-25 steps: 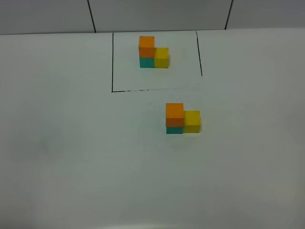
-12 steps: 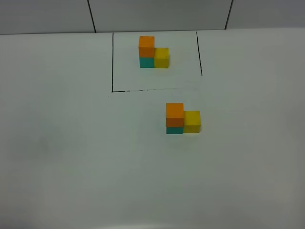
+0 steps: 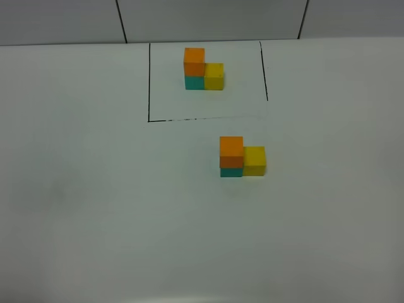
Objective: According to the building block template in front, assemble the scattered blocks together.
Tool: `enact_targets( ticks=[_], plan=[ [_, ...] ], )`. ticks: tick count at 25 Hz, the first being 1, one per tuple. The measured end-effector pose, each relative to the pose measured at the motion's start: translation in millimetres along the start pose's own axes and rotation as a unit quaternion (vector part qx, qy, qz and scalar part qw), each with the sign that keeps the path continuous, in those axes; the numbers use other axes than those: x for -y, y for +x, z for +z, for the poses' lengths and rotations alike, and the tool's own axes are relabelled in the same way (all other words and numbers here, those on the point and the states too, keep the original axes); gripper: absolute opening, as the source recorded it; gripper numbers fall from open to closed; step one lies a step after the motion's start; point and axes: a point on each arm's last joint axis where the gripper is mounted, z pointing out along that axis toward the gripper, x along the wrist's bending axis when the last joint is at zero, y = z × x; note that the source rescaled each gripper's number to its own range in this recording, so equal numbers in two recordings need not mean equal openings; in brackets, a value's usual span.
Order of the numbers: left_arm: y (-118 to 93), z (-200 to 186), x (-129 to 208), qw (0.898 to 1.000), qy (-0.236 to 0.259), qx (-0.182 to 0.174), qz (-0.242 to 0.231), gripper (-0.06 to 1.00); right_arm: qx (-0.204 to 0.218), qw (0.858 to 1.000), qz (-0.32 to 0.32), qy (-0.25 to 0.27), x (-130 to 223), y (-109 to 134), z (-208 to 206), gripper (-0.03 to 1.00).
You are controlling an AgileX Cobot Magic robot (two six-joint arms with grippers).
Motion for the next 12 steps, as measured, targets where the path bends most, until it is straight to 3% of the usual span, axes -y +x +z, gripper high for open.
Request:
enact_targets(
  ticks=[12],
  plan=[
    [0.0,0.0,0.0,1.000,0.000,0.000,0.000,0.79,0.000,1.000,0.000,0.000,0.0,0.0,0.0,0.77]
  ],
)
